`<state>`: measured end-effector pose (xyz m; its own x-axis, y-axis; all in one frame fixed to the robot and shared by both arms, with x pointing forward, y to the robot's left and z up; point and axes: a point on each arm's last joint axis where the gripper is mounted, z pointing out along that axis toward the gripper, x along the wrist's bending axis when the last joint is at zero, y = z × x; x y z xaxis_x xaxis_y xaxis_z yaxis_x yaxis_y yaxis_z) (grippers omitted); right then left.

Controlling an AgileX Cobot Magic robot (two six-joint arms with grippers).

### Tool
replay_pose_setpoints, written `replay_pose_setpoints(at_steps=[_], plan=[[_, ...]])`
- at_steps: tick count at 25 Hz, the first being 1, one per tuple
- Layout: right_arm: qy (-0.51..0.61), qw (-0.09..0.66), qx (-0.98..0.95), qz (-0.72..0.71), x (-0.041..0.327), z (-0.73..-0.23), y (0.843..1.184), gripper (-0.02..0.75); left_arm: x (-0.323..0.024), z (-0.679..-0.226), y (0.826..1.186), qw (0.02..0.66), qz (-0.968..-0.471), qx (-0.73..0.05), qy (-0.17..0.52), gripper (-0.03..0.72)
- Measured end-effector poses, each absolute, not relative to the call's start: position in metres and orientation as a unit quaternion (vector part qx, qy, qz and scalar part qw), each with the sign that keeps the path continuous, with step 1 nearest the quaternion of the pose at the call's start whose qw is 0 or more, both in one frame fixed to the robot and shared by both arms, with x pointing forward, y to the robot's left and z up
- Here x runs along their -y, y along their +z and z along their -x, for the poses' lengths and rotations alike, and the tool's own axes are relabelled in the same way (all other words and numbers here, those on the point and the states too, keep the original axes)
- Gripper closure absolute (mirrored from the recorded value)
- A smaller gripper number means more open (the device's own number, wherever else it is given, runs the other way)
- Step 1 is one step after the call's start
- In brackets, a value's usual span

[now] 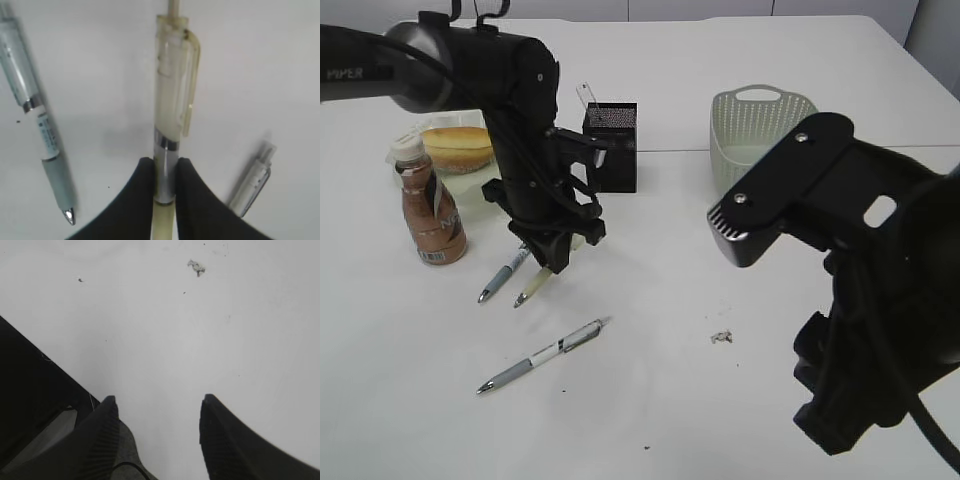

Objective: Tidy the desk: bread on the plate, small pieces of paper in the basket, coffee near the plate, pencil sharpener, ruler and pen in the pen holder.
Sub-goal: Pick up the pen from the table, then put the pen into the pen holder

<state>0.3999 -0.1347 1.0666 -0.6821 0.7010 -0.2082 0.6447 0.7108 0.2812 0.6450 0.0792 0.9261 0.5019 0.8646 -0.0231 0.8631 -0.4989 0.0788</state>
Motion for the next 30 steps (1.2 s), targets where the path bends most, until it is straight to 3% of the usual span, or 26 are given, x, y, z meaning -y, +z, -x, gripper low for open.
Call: replay_pose_setpoints(at_steps=[6, 15, 30], plan=[[0.087, 0.149, -0.91, -0.377, 0.132, -0.402, 1.062, 0.354, -0.078, -0.647, 0.953, 0.089, -0.852, -0.515, 0.037, 0.622], [0.084, 0.145, -0.912, -0.374, 0.121, -0.41, 1.049, 0.354, -0.073, -0.661, 0.996, 0.217, -0.826, -0.506, 0.123, 0.62], [0.102, 0.178, -0.912, -0.356, 0.12, -0.417, 1.052, 0.354, -0.06, -0.689, 1.028, 0.403, -0.758, -0.447, 0.252, 0.617]])
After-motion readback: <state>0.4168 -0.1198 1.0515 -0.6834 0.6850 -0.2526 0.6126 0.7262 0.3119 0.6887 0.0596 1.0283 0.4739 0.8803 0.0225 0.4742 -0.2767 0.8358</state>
